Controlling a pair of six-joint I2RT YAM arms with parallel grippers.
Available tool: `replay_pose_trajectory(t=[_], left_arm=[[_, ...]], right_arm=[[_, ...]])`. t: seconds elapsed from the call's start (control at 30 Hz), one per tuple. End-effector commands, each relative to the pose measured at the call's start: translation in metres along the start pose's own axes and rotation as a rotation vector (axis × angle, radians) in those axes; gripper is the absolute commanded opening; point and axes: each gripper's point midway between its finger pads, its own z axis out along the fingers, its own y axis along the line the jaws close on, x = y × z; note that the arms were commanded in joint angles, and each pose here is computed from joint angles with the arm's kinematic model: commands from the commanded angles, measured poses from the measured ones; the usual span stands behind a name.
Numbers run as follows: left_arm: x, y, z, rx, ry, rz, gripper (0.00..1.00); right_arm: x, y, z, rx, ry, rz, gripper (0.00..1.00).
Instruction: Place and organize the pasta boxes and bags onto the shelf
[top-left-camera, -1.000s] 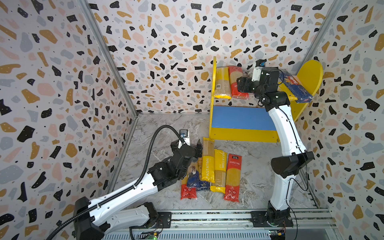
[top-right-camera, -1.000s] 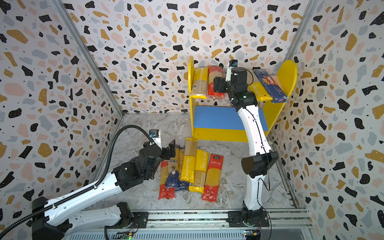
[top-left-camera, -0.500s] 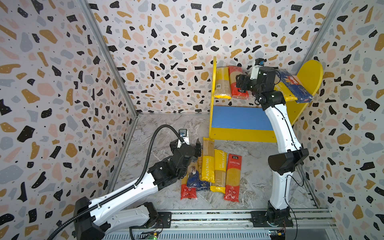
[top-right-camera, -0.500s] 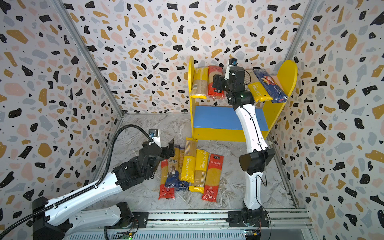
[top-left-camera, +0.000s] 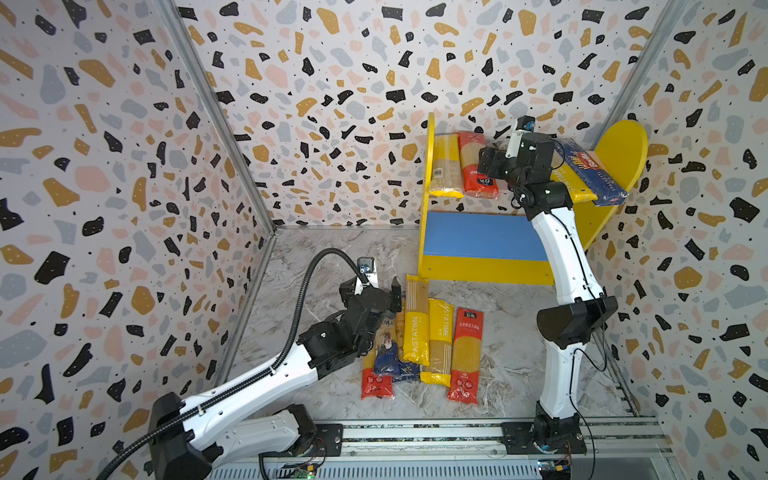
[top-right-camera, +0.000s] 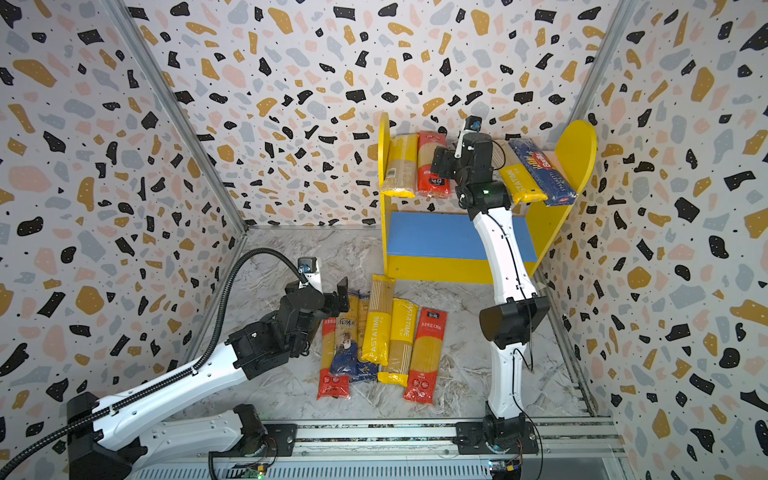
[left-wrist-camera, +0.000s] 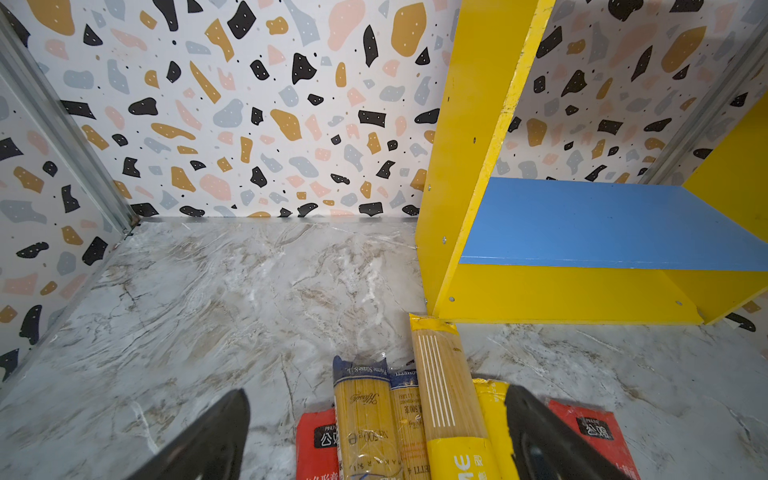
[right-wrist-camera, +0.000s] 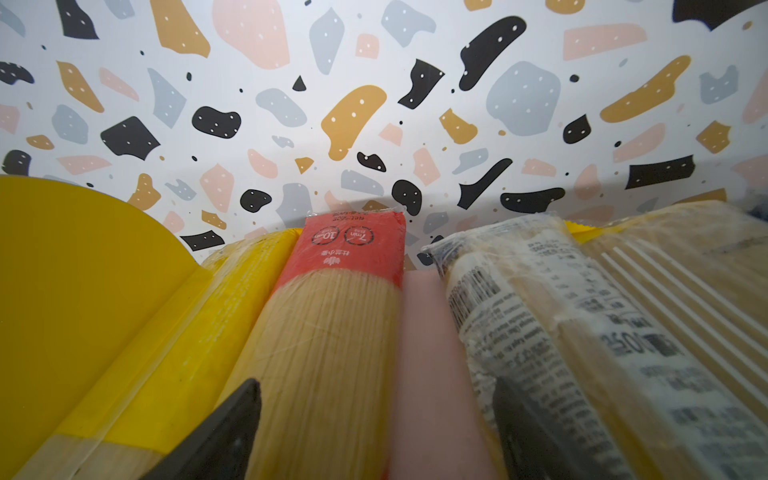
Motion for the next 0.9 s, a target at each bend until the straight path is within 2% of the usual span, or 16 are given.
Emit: replay_pose_trajectory(t=[0.0,0.23,0.37,0.47,0.63,0.77,0.87], left_arm=[[-0.007,0.0,0.002,-0.012,-0.019,-0.009,0.95],[-0.009,-0.003,0.004,-0.013,-0.014,-0.011,0.94],[-0.01,-0.005,0.006,-0.015,-0.01,-0.01,0.94],[-0.011,-0.006,0.006,-0.015,-0.008,-0.012,0.95],[-0.013,-0.003,0.002,-0.015,-0.012,-0.033,0.95],[-0.017,0.002,-0.003,-0.015,-0.022,-0.052,0.95],[-0.019,0.003,-0.007,-0.002,-0.023,-0.056,0.95]], right_arm=[[0.041,-0.076,0.016,0.216,0.133,0.001,0.88],[0.042,-0.096,0.019,0.238,0.136,0.011,0.88],[0.038,-0.085,0.019,0.178,0.129,0.009,0.88],[0.029,-0.06,0.013,0.093,0.097,-0.015,0.88],[-0.008,-0.01,-0.028,-0.04,-0.038,-0.067,0.89],[-0.037,0.012,-0.07,-0.08,-0.157,-0.096,0.89],[-0.05,0.021,-0.097,-0.095,-0.2,-0.103,0.9]])
